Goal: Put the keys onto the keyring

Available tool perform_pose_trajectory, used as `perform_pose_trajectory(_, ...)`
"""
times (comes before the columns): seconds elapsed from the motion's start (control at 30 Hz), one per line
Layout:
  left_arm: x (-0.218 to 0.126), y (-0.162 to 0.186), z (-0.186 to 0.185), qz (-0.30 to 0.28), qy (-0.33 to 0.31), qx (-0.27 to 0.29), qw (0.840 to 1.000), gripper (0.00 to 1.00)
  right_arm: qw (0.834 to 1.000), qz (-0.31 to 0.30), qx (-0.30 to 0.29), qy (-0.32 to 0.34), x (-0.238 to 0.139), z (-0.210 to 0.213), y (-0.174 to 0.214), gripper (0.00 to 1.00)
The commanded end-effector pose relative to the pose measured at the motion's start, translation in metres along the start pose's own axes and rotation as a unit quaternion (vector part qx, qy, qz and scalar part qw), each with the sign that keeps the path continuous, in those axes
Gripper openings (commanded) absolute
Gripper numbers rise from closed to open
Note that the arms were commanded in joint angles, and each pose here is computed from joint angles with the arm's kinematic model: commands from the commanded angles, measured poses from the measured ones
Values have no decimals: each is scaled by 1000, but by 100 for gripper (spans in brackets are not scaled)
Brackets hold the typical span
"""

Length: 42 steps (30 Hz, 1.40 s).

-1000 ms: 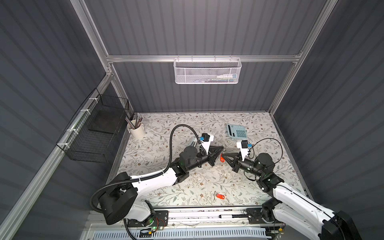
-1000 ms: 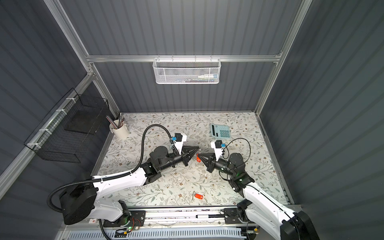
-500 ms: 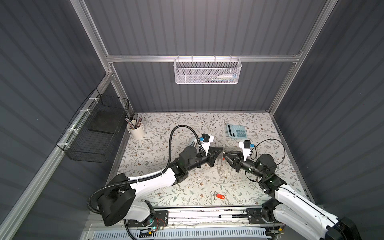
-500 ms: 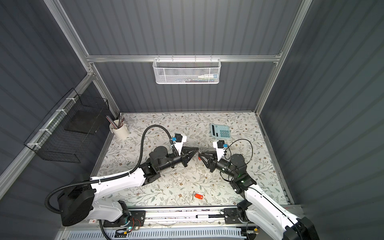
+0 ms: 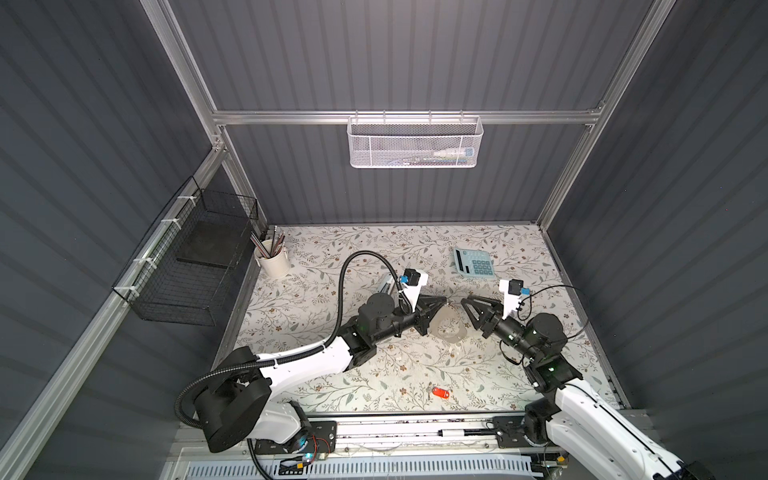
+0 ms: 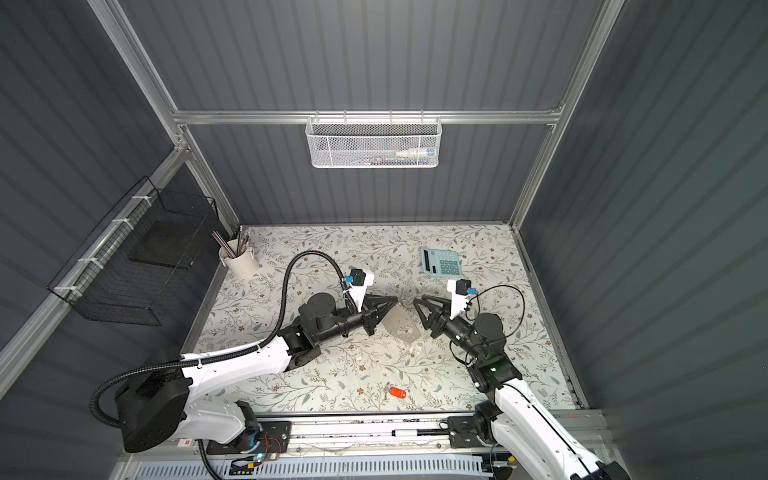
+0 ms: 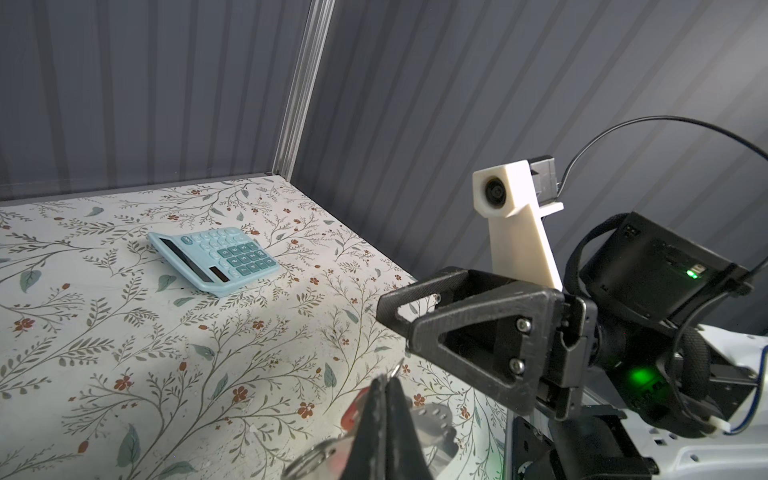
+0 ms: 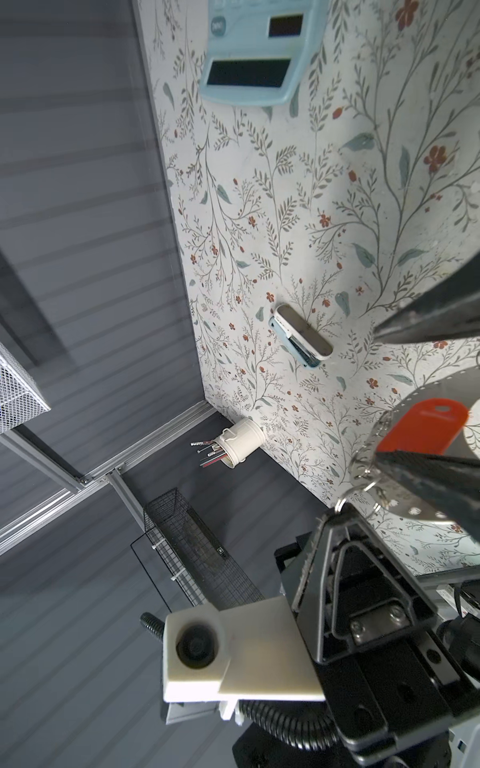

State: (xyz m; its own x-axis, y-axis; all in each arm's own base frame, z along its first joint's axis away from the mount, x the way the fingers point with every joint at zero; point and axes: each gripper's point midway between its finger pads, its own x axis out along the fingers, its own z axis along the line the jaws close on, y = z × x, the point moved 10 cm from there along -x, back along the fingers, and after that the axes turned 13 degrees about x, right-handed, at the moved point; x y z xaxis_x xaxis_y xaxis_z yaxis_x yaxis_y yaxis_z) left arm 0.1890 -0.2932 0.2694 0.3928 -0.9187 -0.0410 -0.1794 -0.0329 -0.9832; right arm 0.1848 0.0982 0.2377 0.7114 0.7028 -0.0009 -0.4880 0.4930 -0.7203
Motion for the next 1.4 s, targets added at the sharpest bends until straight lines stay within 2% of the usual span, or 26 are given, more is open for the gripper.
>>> perform_pose_trajectory(0.0, 0, -7, -5, -20, 21, 10, 1000, 0, 1000, -9, 2, -5, -1, 0, -1, 48)
perform_pose_trajectory(0.2, 3, -4, -6, -16, 34, 5, 999, 0, 1000, -10, -3, -21, -3, 4, -1, 51)
perform_pose_trajectory(0.33, 6, -5, -7, -17, 41, 4, 999, 0, 999, 21, 3, -44, 4, 5, 1, 52)
perform_pose_trajectory(0.5, 8, -5, -6, -19, 45, 6, 999, 0, 996, 47, 18, -67, 11, 5, 2, 48)
perform_pose_trajectory(0.63, 8, -4, -6, -20, 41, 4, 999, 0, 994, 64, 19, -91, 14, 8, 3, 40)
perform_pose_trajectory(0.73, 6, -5, -6, -21, 40, 6, 999, 0, 995, 57, 27, -79, 14, 5, 2, 40)
perform_pose_trajectory(0.9, 4, -3, -5, -15, 31, 8, 999, 0, 995, 25, 37, -88, 2, 6, -5, 45)
perform_pose_trajectory(0.97, 3, -2, -5, -15, 30, 8, 999, 0, 995, 7, 39, -91, -5, 7, -9, 50)
perform_pose_trajectory(1.1, 2, -4, -7, -10, 45, 11, 999, 0, 997, -14, 38, -70, -13, 4, -14, 53)
perform_pose_trajectory(1.23, 1, -7, -11, -16, 69, 13, 997, 0, 995, 17, 44, -84, -5, 4, -14, 52)
perform_pose_trajectory(1.37, 1, -9, -12, -29, 77, 11, 997, 0, 990, 60, 61, -111, 7, 4, -13, 46)
